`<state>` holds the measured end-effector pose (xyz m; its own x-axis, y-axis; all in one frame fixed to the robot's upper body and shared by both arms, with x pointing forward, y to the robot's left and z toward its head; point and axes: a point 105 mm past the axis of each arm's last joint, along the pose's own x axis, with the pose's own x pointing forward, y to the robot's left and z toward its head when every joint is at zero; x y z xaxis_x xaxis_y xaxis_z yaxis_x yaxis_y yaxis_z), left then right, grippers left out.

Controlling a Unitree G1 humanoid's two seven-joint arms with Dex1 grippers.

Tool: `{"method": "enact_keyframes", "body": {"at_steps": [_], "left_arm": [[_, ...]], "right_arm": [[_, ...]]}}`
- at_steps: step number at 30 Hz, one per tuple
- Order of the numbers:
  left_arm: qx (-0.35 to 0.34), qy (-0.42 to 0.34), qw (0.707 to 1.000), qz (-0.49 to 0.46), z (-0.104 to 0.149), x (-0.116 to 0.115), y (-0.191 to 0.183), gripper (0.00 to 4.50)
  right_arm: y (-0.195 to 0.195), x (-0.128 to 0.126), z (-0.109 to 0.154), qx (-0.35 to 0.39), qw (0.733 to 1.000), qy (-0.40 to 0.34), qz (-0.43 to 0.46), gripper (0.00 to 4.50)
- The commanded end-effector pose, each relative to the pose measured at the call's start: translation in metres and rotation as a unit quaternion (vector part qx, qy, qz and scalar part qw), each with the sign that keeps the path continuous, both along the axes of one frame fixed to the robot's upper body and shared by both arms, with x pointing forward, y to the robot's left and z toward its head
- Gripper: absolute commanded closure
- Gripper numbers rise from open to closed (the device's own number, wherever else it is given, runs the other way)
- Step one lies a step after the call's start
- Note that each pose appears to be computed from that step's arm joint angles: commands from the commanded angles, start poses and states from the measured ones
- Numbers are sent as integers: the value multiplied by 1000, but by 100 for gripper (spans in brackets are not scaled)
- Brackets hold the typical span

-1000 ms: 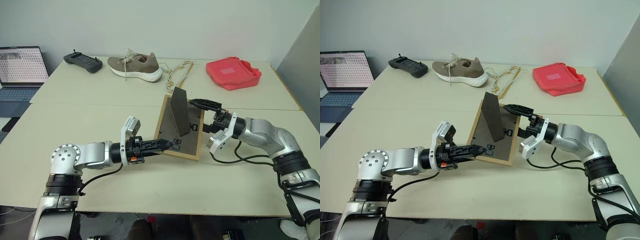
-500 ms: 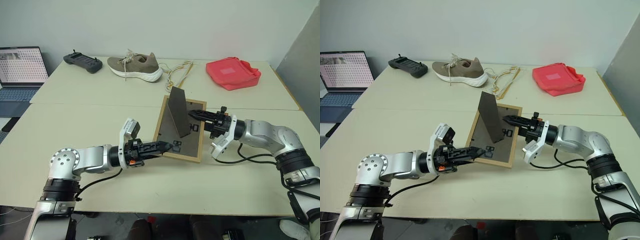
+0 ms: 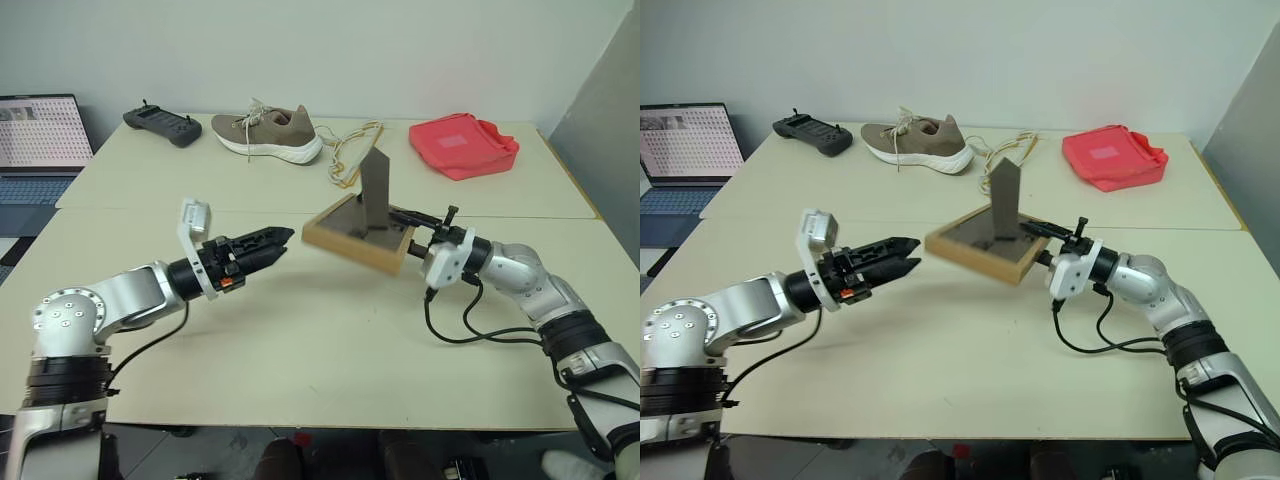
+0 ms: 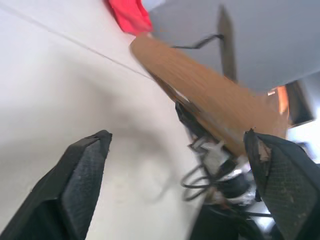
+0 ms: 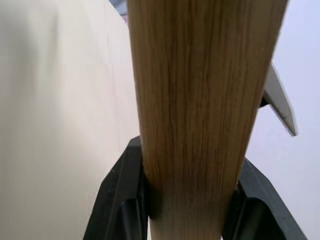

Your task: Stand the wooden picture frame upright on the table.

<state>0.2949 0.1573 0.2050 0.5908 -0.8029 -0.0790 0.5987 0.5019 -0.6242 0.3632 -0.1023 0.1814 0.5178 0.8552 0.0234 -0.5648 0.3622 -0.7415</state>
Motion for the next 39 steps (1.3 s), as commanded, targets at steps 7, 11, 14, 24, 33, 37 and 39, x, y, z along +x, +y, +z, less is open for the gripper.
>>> {"method": "enact_keyframes", "body": {"at_steps": [7,11,14,24,33,37,39], "left_arm": [[190,-226,955,15,-1,-17,-24,0],[209,-239,948,-2,-17,-22,-29,0],[215,-237,947,-12,-26,-24,-29,0],[200,-221,954,-26,-33,-17,-27,0],[223,-213,951,-30,-25,10,-13,0],[245,-218,944,-39,-18,25,4,0],[253,-222,941,-45,-16,33,9,0]], "right_arm": [[10,9,18,229,884,401,75,319],[9,13,-10,248,835,486,75,319],[8,17,-27,237,843,480,55,319],[5,2,-62,194,871,449,36,181],[-58,-15,-61,123,898,417,-69,3],[-84,-31,-24,98,913,378,-119,3],[-83,-43,-5,92,921,359,-118,3]]}}
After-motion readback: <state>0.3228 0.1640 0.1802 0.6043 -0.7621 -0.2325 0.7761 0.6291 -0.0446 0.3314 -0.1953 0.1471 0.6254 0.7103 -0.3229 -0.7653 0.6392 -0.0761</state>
